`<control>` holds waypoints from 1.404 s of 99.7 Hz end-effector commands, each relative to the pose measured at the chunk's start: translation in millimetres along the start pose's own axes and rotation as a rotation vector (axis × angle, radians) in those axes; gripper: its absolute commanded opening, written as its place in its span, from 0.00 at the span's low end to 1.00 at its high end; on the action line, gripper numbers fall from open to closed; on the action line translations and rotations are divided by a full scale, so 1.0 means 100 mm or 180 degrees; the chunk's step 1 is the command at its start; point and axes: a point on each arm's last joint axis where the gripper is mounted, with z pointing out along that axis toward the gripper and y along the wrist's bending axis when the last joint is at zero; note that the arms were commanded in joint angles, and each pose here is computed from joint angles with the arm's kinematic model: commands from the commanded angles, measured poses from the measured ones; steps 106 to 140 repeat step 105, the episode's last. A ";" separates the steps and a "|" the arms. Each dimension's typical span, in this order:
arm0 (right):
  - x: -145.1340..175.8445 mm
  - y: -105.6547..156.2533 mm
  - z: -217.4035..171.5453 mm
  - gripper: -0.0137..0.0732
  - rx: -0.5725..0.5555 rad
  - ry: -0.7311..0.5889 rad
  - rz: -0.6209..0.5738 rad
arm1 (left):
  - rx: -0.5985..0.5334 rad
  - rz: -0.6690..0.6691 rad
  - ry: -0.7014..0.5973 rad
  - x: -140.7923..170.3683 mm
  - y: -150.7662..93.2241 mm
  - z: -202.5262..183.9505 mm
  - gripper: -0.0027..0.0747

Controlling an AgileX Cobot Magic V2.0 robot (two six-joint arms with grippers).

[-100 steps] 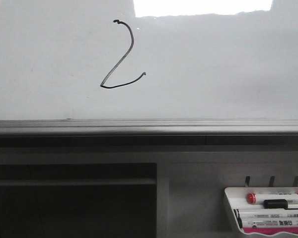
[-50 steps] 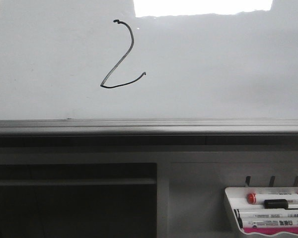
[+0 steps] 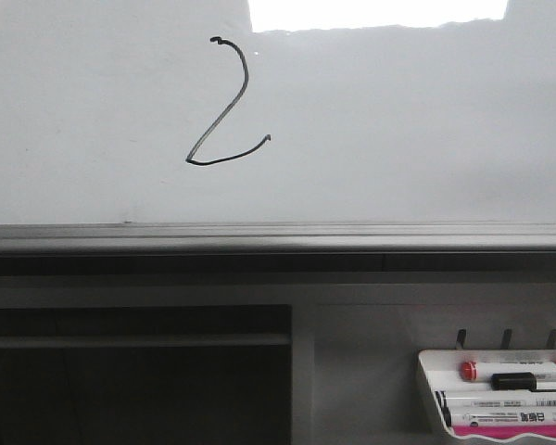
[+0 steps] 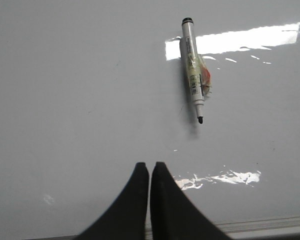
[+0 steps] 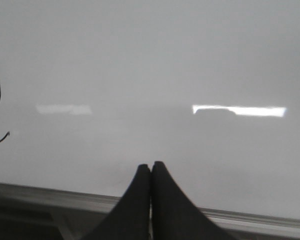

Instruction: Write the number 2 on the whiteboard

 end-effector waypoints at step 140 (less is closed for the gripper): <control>0.75 -0.15 -0.26 0.07 0.0487 -0.0650 -0.0011 | -0.0024 -0.0072 -0.0259 -0.04 0.01 -0.02 0.01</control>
